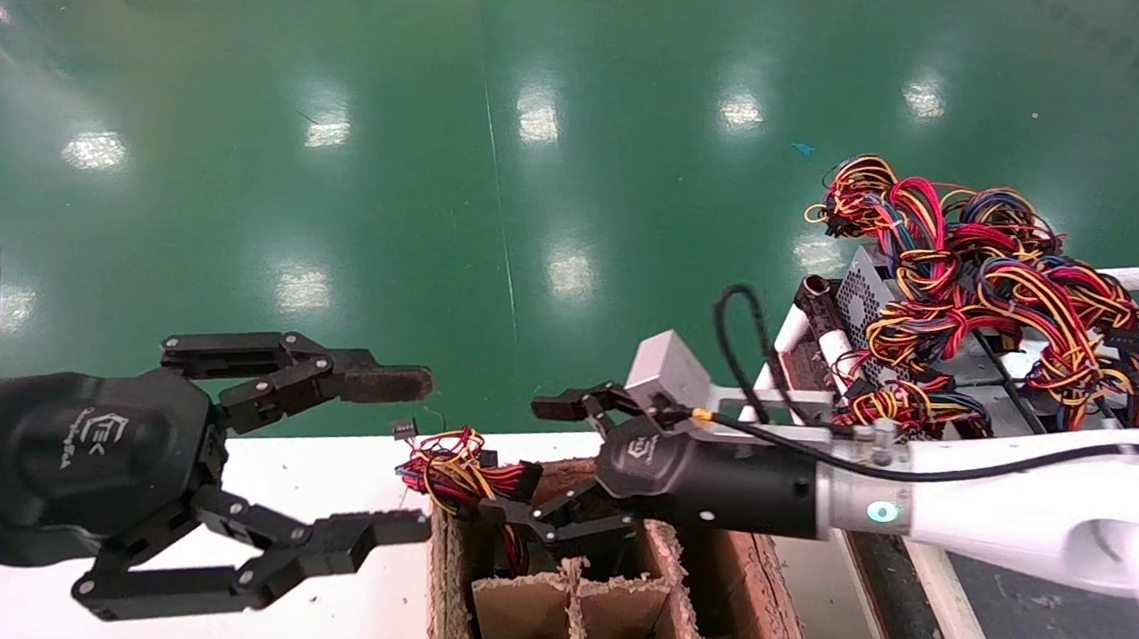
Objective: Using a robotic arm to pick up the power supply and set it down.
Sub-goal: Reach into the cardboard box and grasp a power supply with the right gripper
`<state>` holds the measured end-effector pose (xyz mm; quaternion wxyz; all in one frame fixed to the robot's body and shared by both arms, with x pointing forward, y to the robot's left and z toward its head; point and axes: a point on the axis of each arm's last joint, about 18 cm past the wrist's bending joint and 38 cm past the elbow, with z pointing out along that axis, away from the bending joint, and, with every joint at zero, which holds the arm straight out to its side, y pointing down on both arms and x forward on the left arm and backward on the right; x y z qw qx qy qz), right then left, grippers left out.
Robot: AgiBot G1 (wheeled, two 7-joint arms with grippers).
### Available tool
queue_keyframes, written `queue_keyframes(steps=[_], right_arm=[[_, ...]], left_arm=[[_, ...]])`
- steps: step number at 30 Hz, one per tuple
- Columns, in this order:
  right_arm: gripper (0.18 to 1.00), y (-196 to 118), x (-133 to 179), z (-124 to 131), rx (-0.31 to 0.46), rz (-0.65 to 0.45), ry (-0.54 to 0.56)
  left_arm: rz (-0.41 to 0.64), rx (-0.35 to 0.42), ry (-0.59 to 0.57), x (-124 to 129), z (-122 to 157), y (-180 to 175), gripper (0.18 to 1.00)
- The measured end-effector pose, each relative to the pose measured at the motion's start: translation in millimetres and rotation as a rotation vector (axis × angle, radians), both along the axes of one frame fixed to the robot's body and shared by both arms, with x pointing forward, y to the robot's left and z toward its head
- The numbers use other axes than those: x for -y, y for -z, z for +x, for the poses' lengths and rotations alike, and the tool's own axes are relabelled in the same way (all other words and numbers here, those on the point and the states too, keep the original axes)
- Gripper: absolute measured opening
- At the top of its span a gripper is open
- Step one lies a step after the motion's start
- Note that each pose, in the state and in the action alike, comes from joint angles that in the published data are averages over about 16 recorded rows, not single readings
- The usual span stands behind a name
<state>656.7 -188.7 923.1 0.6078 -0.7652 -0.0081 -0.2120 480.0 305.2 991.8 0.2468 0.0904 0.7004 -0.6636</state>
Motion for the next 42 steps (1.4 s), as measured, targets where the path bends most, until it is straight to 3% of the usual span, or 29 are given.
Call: queue_keyframes(steps=[11, 20, 31, 42], right_arm=[[0.965, 9.9, -29.9, 19.0, -0.016, -0.010, 0.011], [0.855, 11.8, -40.4, 31.8, -0.007, -0.011, 0.058], [0.644, 11.7, -45.5, 42.7, 0.005, -0.004, 0.114], [0.404, 7.3, -48.4, 40.1, 0.010, 0.010, 0.098]], left_arm=[[0.000, 0.000, 0.000, 0.0, 0.0, 0.0, 0.814], [0.000, 0.000, 0.000, 0.0, 0.0, 0.0, 0.944], [0.000, 0.000, 0.000, 0.0, 0.0, 0.0, 0.995], [0.000, 0.000, 0.000, 0.0, 0.0, 0.0, 1.001]])
